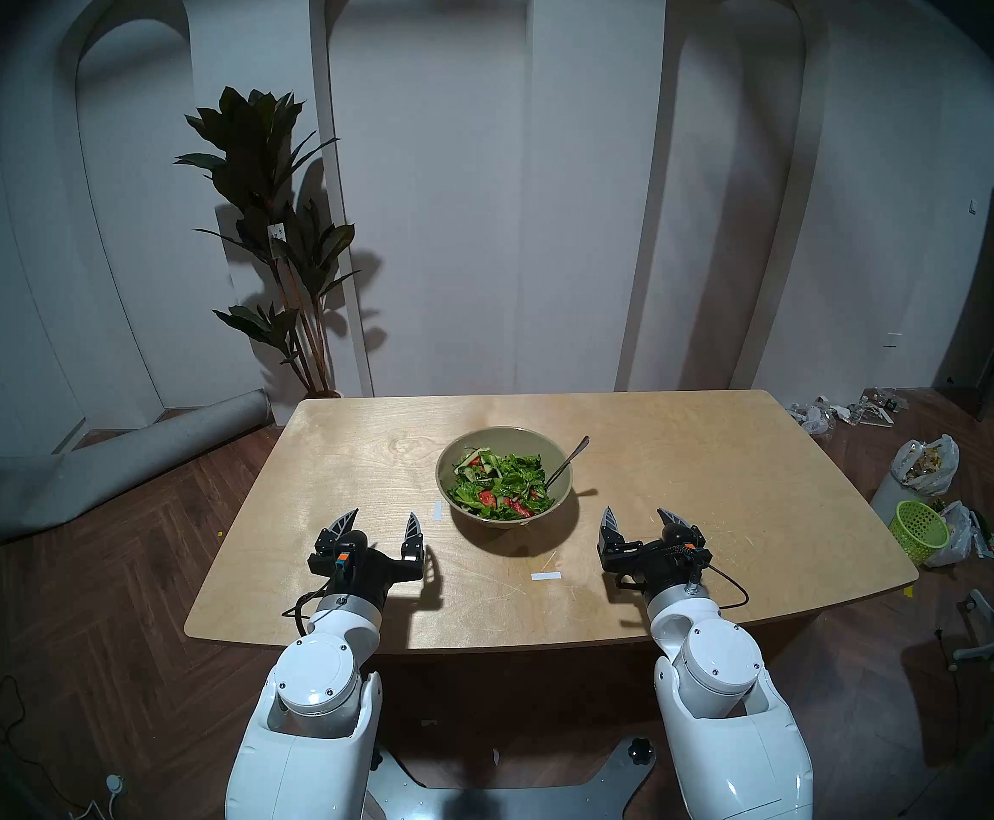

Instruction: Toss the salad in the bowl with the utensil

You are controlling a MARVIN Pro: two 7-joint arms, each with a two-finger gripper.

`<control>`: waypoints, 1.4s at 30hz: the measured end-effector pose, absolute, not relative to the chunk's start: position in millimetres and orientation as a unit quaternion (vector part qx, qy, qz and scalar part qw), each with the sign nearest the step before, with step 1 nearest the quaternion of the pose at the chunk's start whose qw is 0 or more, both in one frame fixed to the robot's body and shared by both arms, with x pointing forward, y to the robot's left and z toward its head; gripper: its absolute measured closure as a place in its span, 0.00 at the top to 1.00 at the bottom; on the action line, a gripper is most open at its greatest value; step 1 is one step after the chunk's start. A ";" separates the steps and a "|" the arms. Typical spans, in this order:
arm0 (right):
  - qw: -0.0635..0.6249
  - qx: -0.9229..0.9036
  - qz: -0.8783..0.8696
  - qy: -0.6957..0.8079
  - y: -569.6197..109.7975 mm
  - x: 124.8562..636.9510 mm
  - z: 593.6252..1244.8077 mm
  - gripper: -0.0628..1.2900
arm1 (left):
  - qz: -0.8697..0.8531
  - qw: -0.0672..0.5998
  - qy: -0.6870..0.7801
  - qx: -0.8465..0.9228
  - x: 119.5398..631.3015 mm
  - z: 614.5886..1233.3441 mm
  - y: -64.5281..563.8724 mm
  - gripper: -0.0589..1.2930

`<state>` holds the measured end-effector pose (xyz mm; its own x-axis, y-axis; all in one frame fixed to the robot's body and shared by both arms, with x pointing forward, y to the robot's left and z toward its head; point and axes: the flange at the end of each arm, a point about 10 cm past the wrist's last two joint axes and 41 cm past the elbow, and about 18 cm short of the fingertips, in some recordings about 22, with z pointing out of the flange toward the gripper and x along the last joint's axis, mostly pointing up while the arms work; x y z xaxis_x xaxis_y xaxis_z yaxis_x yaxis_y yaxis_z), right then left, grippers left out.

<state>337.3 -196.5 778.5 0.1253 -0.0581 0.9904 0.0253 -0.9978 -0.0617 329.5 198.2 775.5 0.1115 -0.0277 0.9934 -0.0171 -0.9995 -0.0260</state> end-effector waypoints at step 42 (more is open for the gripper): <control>0.156 -0.728 -0.665 0.059 -205.8 357.1 812.4 0.97 | -0.569 -0.172 0.013 -0.804 366.3 854.9 209.5 0.96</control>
<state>357.1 -205.8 812.4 0.1079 -0.2930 0.9500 0.1218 -0.9445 -0.3051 366.3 209.5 854.9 0.3517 0.1753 0.9196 -0.2161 -0.9406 0.2620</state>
